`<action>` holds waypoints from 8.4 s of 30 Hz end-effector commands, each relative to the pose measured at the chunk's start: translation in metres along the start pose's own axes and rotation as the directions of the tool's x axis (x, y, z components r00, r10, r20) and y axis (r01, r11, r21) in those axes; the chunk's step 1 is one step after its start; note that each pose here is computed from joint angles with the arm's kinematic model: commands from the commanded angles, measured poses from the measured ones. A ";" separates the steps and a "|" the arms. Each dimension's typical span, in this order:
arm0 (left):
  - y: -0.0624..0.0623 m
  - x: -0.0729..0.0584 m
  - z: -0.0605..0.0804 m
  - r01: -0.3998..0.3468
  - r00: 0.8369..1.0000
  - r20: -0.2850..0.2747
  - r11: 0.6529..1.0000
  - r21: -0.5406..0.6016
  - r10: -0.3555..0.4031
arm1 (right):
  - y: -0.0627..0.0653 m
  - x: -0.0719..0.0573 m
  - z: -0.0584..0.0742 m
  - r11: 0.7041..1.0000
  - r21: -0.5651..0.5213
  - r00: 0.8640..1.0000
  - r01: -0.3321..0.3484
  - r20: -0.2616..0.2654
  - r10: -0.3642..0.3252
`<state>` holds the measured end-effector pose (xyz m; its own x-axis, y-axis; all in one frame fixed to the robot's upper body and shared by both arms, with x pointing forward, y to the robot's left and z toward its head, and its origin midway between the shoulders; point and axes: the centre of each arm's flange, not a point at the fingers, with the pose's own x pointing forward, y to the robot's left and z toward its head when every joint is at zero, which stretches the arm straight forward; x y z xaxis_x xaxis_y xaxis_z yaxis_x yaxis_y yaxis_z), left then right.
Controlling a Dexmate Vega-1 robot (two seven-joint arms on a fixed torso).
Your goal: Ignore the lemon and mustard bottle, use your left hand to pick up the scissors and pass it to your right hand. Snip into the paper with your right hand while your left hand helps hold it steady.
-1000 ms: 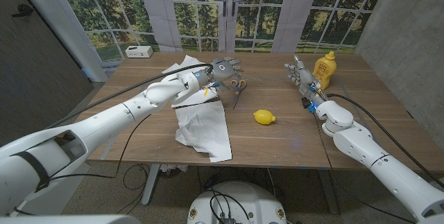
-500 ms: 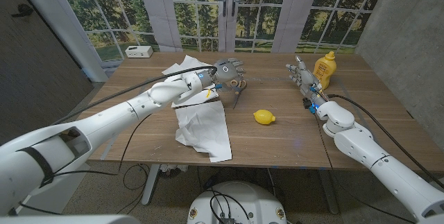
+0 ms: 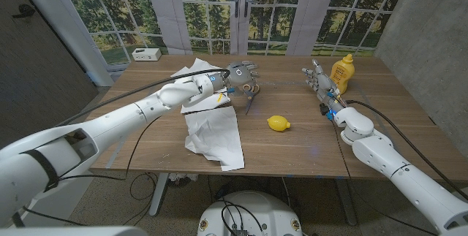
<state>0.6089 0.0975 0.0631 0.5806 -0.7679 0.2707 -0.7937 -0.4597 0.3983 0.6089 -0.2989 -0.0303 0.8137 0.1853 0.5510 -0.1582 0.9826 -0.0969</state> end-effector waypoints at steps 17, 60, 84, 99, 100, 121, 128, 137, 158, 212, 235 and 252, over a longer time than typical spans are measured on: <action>-0.013 0.010 0.002 -0.034 0.995 0.101 0.994 0.102 0.023 | -0.002 -0.003 -0.003 0.999 -0.008 1.000 0.031 -0.005 -0.031; -0.030 0.019 0.035 -0.047 0.988 0.153 0.986 0.159 0.022 | -0.005 -0.010 -0.012 1.000 0.012 0.999 0.029 -0.030 -0.029; -0.044 0.023 0.034 -0.021 0.989 0.145 0.986 0.166 -0.003 | -0.004 -0.004 -0.015 0.999 0.014 0.998 0.036 -0.046 -0.035; -0.046 0.026 0.042 -0.051 0.990 0.138 0.982 0.180 0.026 | -0.001 -0.005 -0.013 0.999 0.011 0.998 0.042 -0.044 -0.041; -0.046 0.027 0.042 -0.045 0.991 0.135 0.982 0.185 0.020 | -0.001 -0.005 -0.013 0.999 0.011 0.998 0.043 -0.046 -0.043; -0.048 0.028 0.038 -0.018 0.991 0.131 0.977 0.211 -0.010 | -0.003 -0.004 -0.018 0.999 0.011 0.998 0.038 -0.049 -0.038; -0.053 0.027 0.044 -0.009 0.991 0.132 0.977 0.212 -0.020 | -0.003 -0.004 -0.019 0.999 0.014 0.998 0.039 -0.048 -0.038; -0.054 0.033 0.052 -0.002 0.991 0.130 0.979 0.203 -0.025 | -0.002 -0.002 -0.018 0.999 0.012 0.998 0.035 -0.046 -0.034; -0.060 0.033 0.055 0.020 0.988 0.144 0.978 0.209 -0.051 | -0.003 -0.003 -0.021 0.999 0.023 0.998 0.042 -0.045 -0.041; -0.078 0.035 0.073 0.093 0.976 0.178 0.978 0.186 -0.126 | -0.008 -0.005 -0.021 0.998 0.025 0.996 0.062 -0.061 -0.060; -0.079 0.034 0.075 0.118 0.973 0.173 0.975 0.186 -0.151 | -0.009 -0.003 -0.023 0.998 0.024 0.997 0.055 -0.064 -0.053; -0.079 0.037 0.077 0.078 0.975 0.201 0.991 0.108 -0.098 | -0.010 -0.002 -0.024 0.999 0.022 0.996 0.049 -0.073 -0.047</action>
<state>0.6800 0.0747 -0.0289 0.6452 -0.7629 0.0402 -0.7407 -0.6118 0.2778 0.6209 -0.3086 -0.0506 0.8562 0.1357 0.4986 -0.1284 0.9905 -0.0491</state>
